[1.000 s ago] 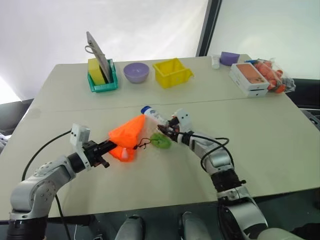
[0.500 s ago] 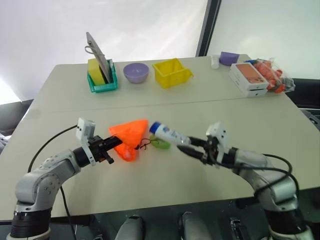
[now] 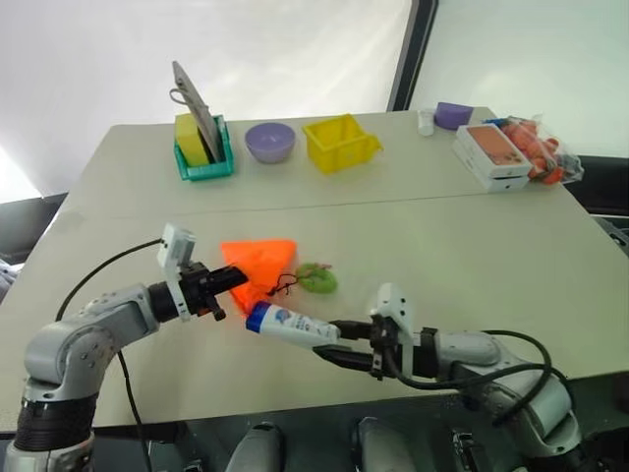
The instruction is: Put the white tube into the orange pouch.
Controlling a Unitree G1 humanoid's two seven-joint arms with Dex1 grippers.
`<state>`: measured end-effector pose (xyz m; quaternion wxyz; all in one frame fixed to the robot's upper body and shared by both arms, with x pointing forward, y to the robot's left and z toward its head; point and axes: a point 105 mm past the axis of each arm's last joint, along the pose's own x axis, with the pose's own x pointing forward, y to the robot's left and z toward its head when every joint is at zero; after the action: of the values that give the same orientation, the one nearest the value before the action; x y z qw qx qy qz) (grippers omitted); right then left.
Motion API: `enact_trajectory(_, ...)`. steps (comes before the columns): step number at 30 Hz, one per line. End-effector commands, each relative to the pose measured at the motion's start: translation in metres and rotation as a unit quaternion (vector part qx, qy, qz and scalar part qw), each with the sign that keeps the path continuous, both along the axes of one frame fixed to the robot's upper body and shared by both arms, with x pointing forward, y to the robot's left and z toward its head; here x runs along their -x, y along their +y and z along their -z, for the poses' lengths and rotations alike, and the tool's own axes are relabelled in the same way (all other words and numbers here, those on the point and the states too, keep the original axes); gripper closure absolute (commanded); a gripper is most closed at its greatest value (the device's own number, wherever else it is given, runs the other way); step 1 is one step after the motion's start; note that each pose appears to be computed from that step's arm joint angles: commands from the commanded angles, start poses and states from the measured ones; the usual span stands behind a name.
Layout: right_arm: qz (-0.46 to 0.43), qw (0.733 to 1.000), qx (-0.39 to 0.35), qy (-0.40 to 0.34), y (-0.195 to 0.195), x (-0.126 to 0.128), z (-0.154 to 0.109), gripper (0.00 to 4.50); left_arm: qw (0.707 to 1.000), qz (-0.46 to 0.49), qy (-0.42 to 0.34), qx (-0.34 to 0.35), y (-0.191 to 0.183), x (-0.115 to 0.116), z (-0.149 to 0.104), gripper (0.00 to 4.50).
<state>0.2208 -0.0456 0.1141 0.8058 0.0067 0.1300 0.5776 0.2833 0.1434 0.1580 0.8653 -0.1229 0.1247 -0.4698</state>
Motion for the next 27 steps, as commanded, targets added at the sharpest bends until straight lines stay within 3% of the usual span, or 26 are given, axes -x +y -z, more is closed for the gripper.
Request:
enact_trajectory(1, 0.021, 0.999, -0.018, -0.021, 0.003, -0.009, -0.009, 2.81, 0.999, 0.03, -0.019, -0.008, -0.01, 0.003, -0.01, 4.5)
enact_trajectory(17, 0.19, 0.981, -0.017, -0.038, -0.015, -0.054, -0.007, 2.81, 0.998, 0.056, -0.018, -0.039, -0.021, 0.009, -0.004, 4.5)
enact_trajectory(27, 0.166, 0.983, 0.019, -0.072, 0.031, -0.075, -0.014, 2.81, 0.995, 0.081, -0.021, -0.05, -0.047, 0.016, 0.008, 4.5)
